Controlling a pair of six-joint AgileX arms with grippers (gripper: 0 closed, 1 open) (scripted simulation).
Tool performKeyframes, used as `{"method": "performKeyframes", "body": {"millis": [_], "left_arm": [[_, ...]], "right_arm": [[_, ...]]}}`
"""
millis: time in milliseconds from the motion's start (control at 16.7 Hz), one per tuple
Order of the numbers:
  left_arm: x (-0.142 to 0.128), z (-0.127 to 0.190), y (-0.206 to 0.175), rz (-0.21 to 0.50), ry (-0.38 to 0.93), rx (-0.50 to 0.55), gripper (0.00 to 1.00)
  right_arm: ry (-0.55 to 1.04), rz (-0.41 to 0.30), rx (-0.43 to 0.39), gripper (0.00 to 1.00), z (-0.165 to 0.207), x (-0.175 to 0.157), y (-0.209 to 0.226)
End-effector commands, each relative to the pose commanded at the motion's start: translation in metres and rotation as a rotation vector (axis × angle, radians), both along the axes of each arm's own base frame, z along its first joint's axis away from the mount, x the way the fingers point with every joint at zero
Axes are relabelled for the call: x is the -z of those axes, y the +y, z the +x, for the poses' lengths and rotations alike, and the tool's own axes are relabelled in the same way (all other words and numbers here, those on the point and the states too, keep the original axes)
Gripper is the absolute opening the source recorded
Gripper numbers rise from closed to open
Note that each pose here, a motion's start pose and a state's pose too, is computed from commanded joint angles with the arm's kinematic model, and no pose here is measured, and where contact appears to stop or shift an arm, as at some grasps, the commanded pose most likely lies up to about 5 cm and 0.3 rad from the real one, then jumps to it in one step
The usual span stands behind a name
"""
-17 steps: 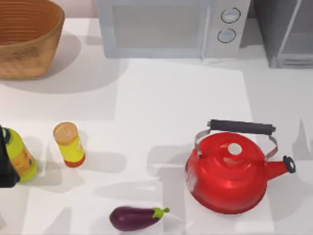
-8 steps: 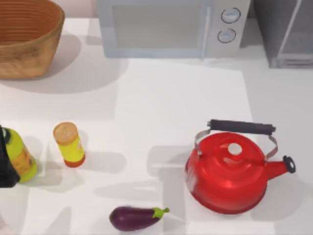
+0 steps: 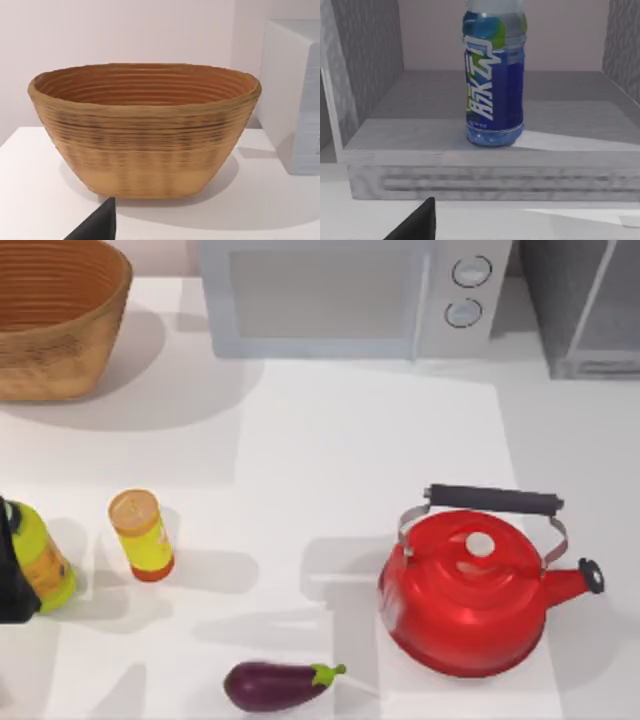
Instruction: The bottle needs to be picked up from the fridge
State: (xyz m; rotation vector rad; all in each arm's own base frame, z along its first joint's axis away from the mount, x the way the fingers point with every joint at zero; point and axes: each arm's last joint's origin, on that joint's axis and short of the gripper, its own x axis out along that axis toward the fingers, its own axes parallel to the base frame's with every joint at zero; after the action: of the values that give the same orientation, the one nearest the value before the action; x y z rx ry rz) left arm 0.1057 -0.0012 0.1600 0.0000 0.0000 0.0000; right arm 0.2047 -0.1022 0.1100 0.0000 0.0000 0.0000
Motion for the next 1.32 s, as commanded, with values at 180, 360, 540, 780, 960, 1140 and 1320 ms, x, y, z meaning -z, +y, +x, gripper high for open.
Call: {"method": "performKeyframes", "body": {"millis": [180, 360, 540, 780, 960, 1140, 1320], "left_arm": [[0.0, 0.0, 0.0, 0.0, 0.0, 0.0, 1.0], [0.0, 0.0, 0.0, 0.0, 0.0, 0.0, 1.0], [0.0, 0.0, 0.0, 0.0, 0.0, 0.0, 1.0], [0.0, 0.0, 0.0, 0.0, 0.0, 0.0, 1.0], [0.0, 0.0, 0.0, 0.0, 0.0, 0.0, 1.0], [0.0, 0.0, 0.0, 0.0, 0.0, 0.0, 1.0], [0.0, 0.0, 0.0, 0.0, 0.0, 0.0, 1.0]], "right_arm": [[0.0, 0.0, 0.0, 1.0, 0.0, 0.0, 0.0], [0.001, 0.0, -0.005, 1.0, 0.004, 0.0, 0.001], [-0.005, -0.008, -0.011, 1.0, 0.032, 0.0, 0.0], [-0.016, -0.016, -0.005, 1.0, 0.102, 0.0, -0.002], [-0.02, -0.018, 0.004, 1.0, 0.152, 0.0, 0.008], [-0.005, -0.016, 0.01, 1.0, 0.179, 0.001, 0.021], [-0.001, -0.016, 0.011, 1.0, 0.183, 0.002, 0.024]]}}
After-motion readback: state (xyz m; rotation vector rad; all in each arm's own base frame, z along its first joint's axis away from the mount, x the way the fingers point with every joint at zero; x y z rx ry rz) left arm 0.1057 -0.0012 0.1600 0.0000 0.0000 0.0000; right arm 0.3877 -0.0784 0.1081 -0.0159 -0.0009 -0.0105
